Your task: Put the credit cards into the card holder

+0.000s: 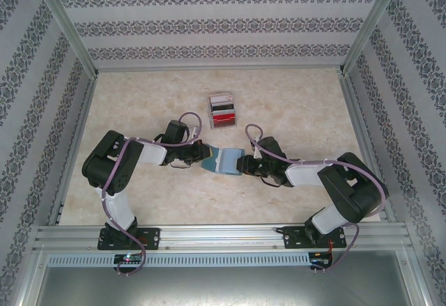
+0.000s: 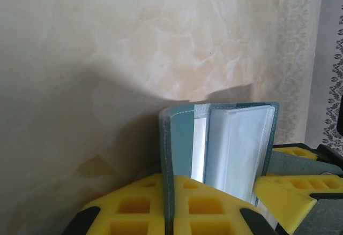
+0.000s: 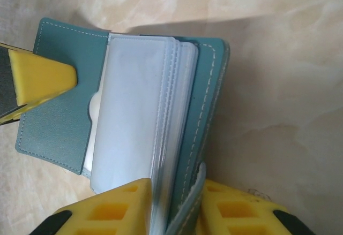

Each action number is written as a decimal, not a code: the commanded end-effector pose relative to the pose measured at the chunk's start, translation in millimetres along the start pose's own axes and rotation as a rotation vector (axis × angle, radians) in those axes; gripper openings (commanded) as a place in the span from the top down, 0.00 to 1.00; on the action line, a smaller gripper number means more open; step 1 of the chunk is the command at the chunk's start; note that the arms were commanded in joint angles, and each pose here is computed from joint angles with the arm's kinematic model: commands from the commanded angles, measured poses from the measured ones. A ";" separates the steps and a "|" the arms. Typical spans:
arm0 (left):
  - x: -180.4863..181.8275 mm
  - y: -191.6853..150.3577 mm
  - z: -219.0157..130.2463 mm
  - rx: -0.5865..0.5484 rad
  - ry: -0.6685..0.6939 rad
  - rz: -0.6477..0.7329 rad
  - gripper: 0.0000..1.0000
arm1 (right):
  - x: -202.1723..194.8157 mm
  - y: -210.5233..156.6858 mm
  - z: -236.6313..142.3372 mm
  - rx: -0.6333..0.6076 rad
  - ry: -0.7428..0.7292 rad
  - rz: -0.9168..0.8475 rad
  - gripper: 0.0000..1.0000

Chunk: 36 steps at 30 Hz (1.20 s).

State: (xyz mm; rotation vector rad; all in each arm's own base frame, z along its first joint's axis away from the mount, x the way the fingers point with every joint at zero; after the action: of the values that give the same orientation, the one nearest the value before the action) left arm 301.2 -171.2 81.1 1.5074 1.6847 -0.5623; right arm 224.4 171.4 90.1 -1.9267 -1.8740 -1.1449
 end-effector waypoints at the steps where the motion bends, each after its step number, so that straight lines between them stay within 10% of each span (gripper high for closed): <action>1: 26.1 -4.1 8.5 -0.010 0.121 -0.052 1.00 | 4.4 4.2 5.2 0.004 0.025 -0.022 0.75; 36: 30.3 -5.4 11.8 -0.004 0.124 -0.067 1.00 | 13.3 10.5 26.2 0.028 0.110 0.021 0.83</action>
State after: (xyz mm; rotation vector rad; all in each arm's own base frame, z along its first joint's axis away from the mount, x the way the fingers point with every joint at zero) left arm 302.4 -170.0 80.0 1.4824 1.7028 -0.5859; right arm 232.2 179.2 85.3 -1.9174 -1.8047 -1.1384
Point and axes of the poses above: each hand's point on the last joint's axis, 136 mm out from that joint toward the fingers, its own z axis out along the fingers, its own x axis along the line the jaws close on, y = z × x, the point moved 10 cm from there along -z, back along the fingers, and after that the axes turned 1 degree about -z, right-handed, at the moved point
